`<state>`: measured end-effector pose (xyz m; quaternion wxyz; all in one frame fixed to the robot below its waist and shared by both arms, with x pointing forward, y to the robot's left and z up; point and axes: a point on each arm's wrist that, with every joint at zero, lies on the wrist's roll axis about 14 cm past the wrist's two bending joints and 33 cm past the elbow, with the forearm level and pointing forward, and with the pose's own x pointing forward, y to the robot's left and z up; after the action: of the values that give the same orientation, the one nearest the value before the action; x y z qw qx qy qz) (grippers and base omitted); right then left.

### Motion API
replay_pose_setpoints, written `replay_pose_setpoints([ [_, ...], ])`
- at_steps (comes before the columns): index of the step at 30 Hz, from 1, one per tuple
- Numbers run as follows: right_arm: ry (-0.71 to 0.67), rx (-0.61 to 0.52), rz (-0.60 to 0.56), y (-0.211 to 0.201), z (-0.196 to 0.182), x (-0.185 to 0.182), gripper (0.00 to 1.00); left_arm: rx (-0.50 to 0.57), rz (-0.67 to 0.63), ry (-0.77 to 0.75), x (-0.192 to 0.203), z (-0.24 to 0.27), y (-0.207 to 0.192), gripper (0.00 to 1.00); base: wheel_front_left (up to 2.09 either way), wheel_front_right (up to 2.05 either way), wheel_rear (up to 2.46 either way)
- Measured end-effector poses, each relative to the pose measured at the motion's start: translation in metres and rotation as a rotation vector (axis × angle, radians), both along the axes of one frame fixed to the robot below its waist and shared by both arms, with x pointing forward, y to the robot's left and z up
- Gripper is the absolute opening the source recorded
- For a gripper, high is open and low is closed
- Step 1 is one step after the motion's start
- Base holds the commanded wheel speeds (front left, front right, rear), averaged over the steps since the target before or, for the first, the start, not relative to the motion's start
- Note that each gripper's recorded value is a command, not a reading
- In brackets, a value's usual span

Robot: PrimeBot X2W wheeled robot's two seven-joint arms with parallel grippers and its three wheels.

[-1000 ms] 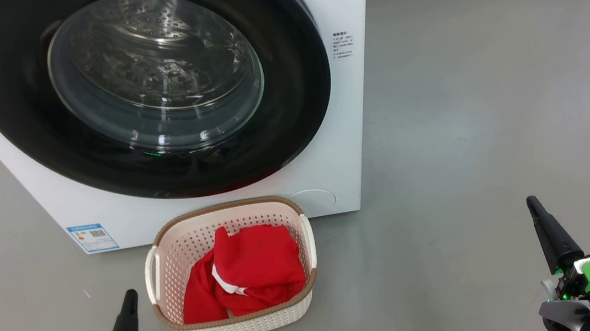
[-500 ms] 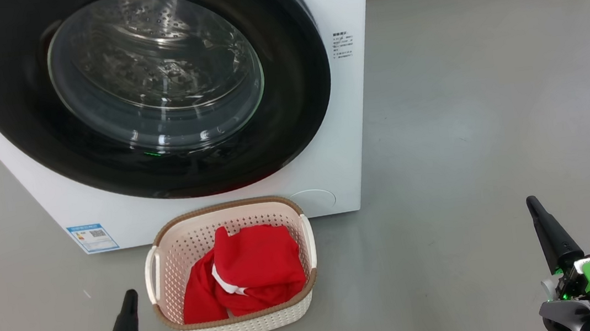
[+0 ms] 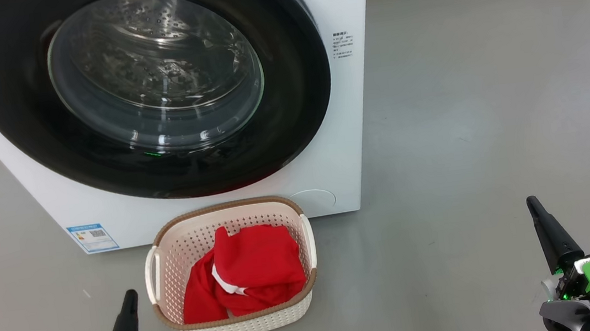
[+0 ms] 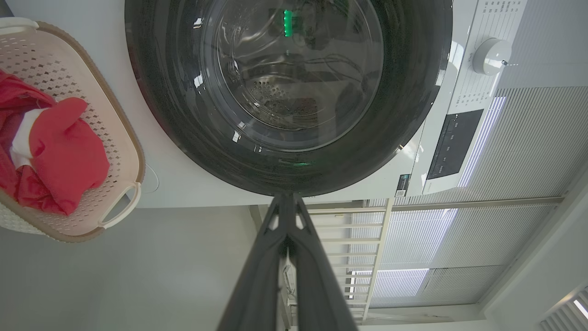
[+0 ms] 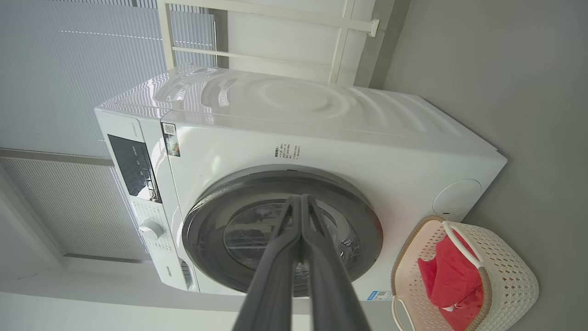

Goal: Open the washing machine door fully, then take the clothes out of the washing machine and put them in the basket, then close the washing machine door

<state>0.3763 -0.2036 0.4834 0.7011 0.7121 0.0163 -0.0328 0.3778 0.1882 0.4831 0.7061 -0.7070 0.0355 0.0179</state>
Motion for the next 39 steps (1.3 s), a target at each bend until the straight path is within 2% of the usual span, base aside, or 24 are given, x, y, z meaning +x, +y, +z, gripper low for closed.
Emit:
replay_pose_setpoints([
  [39,0.0,0.001,0.0,-0.0003,0.0,-0.0001,0.0,0.0,0.0,0.0,0.0,0.0,0.0,0.0,0.0,0.0,0.0],
])
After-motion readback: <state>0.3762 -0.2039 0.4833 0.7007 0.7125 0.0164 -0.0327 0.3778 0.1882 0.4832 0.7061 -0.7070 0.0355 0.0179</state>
